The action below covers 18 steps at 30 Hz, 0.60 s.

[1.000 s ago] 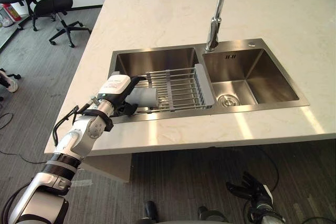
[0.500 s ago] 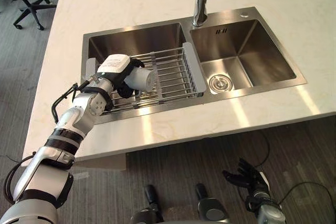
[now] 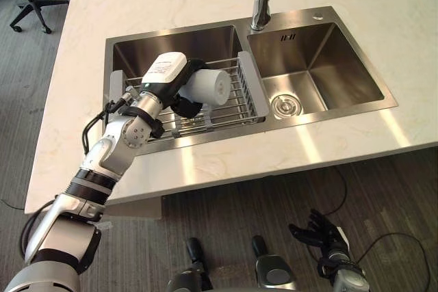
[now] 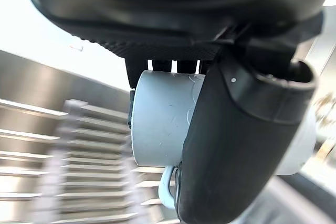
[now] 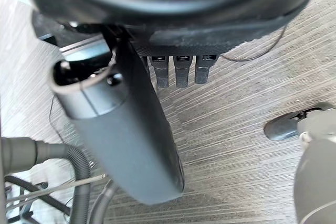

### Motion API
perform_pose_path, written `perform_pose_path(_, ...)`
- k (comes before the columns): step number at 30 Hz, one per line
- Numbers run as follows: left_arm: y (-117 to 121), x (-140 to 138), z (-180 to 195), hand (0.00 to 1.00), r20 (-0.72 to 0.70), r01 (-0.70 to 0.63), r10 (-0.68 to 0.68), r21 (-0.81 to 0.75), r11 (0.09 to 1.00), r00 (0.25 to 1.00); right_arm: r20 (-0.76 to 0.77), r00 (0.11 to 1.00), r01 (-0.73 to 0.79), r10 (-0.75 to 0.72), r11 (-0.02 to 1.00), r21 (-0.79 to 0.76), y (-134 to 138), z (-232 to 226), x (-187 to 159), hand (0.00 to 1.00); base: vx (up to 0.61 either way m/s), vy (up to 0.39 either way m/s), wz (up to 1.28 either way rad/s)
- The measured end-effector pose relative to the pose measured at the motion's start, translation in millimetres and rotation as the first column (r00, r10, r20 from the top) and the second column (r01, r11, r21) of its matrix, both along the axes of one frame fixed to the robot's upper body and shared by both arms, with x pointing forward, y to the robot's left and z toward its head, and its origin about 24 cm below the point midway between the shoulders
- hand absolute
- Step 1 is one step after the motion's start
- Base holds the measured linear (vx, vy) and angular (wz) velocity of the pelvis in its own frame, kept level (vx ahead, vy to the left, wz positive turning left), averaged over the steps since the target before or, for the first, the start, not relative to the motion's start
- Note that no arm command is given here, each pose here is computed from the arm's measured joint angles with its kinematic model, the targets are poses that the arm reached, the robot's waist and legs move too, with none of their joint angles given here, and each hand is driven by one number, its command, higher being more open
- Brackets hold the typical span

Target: Walk over to the sink, pick up the cup, carry it to the dishwasher, place the cup inside the dishwasher, then close the dishwasher door

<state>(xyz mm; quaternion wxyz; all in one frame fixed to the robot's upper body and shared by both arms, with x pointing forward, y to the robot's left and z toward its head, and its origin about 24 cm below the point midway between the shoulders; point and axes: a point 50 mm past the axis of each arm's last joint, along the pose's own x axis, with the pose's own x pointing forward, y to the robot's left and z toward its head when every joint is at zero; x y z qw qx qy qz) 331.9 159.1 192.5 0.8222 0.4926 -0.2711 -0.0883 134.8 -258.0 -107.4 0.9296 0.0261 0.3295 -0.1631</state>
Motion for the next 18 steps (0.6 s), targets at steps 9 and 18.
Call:
perform_pose_path(9,-16,-52,-17,0.3,0.028,0.144,-0.154,-0.549,0.823,0.988,-0.012,1.0,0.023,-0.023,1.0,0.001,1,-2,-3,0.9,-0.04,-0.002,0.14)
perform_pose_path(18,-6,-83,-69,0.3,-0.11,-0.003,-0.21,-0.89,0.456,0.972,-0.034,0.997,0.071,-0.071,0.997,0.021,3,-8,-16,0.9,0.0,0.0,0.02)
